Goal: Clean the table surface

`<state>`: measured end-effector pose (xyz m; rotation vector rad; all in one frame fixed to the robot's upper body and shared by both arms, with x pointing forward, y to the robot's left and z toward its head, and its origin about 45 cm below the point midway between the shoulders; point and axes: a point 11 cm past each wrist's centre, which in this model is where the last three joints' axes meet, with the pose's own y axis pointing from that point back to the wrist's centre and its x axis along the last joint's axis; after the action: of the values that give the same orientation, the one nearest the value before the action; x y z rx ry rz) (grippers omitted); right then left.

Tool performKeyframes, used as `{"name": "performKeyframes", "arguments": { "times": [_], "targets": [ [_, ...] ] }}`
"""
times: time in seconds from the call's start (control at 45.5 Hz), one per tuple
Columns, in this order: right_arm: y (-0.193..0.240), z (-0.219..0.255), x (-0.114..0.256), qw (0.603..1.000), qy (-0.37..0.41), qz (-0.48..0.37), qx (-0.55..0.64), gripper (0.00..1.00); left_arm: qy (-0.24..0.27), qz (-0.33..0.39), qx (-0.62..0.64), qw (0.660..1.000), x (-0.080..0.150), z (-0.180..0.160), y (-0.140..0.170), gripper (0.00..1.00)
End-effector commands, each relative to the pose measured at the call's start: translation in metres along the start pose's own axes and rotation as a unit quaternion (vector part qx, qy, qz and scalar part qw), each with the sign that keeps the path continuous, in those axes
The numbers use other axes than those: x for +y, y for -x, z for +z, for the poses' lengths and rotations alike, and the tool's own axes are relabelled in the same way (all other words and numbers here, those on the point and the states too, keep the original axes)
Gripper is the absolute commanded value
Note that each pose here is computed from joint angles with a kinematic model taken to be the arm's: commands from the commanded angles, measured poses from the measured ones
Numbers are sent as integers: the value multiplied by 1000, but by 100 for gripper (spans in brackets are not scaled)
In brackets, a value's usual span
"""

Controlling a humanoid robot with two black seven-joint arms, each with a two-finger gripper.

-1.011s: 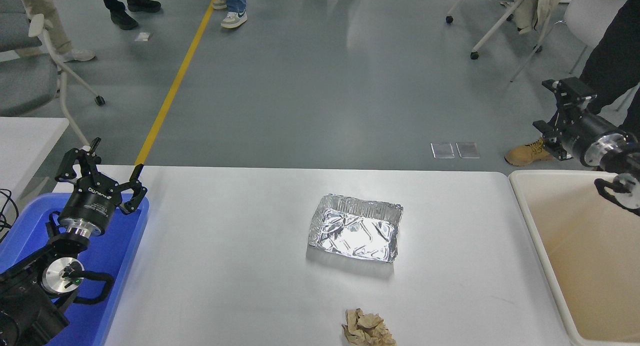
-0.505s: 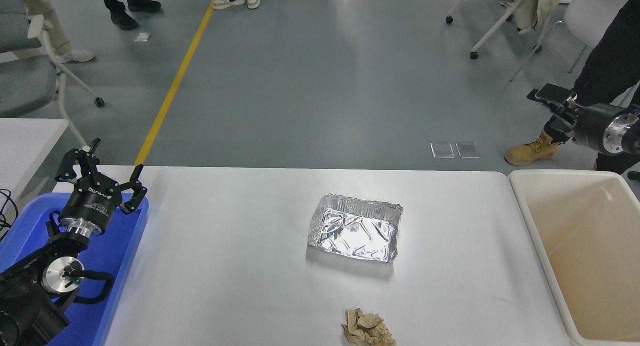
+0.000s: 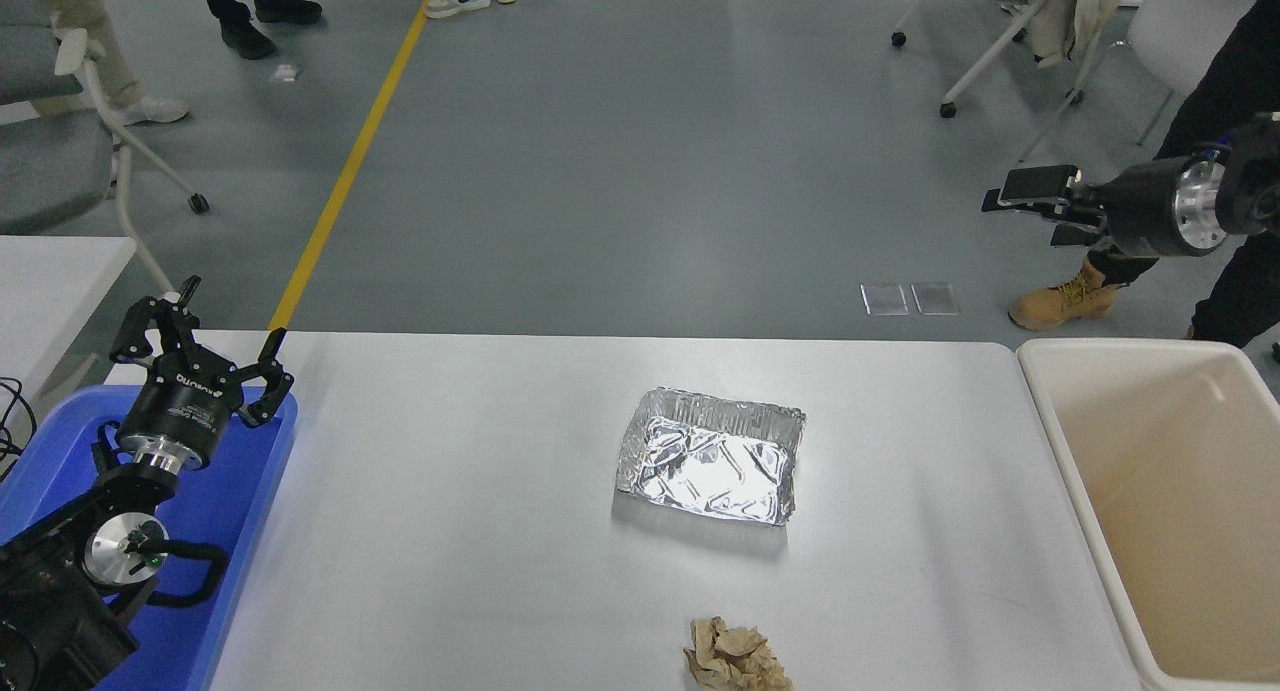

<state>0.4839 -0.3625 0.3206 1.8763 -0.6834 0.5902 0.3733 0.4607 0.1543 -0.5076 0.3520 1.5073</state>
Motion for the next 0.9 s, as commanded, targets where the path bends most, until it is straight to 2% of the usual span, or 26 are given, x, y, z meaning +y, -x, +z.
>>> {"name": "performKeyframes", "arguments": {
  "times": [0.0,0.286,0.484,0.879],
  "targets": [
    [34,-33,-30,992,13,-96,82,99,0,0,0,1000,0,0,0,100],
    [82,-54,-66,970,25,-172,168,99,0,0,0,1000,0,0,0,100],
    [126,-66,-90,962,5,-208,176,99,0,0,0,1000,0,0,0,100],
    [173,-70,-110,957,-16,-234,172,99,0,0,0,1000,0,0,0,100]
  ]
}}
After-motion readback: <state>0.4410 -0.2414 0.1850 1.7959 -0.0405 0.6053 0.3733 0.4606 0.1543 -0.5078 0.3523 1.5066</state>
